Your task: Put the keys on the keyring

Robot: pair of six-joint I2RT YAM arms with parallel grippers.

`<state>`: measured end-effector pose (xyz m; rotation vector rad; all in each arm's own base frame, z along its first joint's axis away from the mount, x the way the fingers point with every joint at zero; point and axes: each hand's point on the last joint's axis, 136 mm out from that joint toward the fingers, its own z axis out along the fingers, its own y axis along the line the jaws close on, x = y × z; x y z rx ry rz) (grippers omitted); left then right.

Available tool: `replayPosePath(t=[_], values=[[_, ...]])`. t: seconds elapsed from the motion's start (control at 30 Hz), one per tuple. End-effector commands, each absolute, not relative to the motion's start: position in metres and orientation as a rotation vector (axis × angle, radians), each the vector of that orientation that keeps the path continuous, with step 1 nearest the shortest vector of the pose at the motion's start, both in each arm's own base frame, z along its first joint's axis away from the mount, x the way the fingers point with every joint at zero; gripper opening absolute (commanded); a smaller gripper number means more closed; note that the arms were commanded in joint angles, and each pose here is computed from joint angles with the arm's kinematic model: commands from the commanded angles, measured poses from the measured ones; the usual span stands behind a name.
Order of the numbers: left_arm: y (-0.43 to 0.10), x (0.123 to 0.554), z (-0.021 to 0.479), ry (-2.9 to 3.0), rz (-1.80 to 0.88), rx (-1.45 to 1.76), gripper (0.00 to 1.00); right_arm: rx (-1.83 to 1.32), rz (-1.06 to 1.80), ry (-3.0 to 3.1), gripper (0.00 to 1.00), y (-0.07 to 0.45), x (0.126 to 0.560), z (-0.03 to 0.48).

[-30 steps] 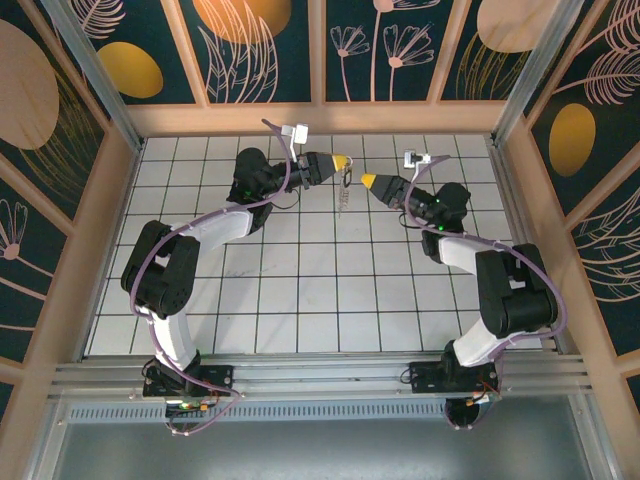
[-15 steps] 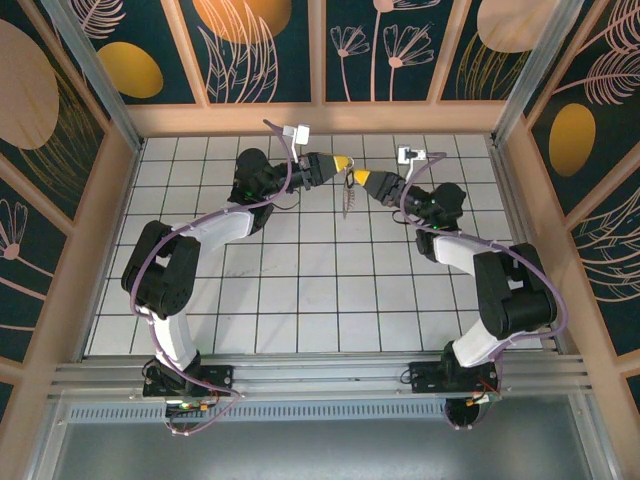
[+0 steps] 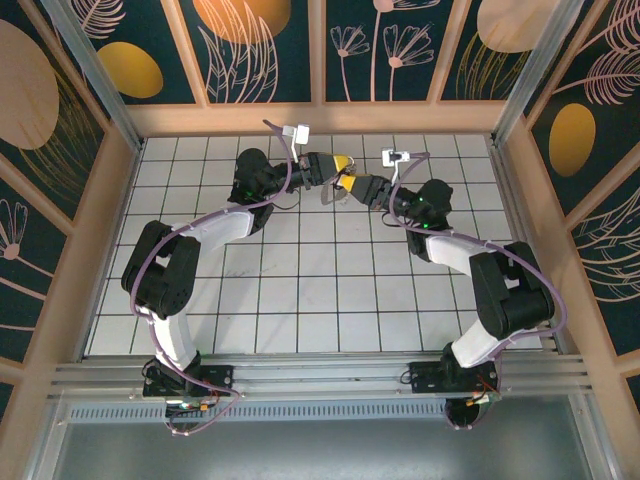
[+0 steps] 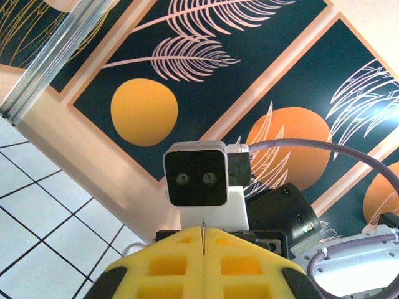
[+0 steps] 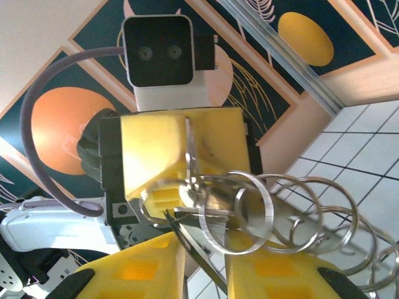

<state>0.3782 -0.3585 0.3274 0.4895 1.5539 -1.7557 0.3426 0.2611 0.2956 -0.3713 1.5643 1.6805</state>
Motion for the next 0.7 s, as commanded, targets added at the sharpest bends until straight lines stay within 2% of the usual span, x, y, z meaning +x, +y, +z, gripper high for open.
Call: replayPosePath(t=[0.0,0.2,0.37,0.53,0.67], values=[[-0.355,0.367,0.365,1.427,-1.752,0.537,0.0,-0.384,1.631,1.579,0.23,0.252,0.34,0.288],[-0.355,0.366,0.367,1.422,-1.755,0.537,0.0,-0.358,1.561,1.606,0.24,0.23,0.332,0.282],[-0.354,0.365,0.369,1.417,-1.756,0.538,0.0,-0.319,1.489,1.58,0.24,0.213,0.332,0.297],[-0.354,0.365,0.368,1.416,-1.754,0.53,0.0,-0.272,1.493,1.498,0.39,0.209,0.336,0.332],[-0.354,0.365,0.369,1.411,-1.756,0.518,0.0,-0.168,1.516,1.434,0.4,0.205,0.345,0.355]])
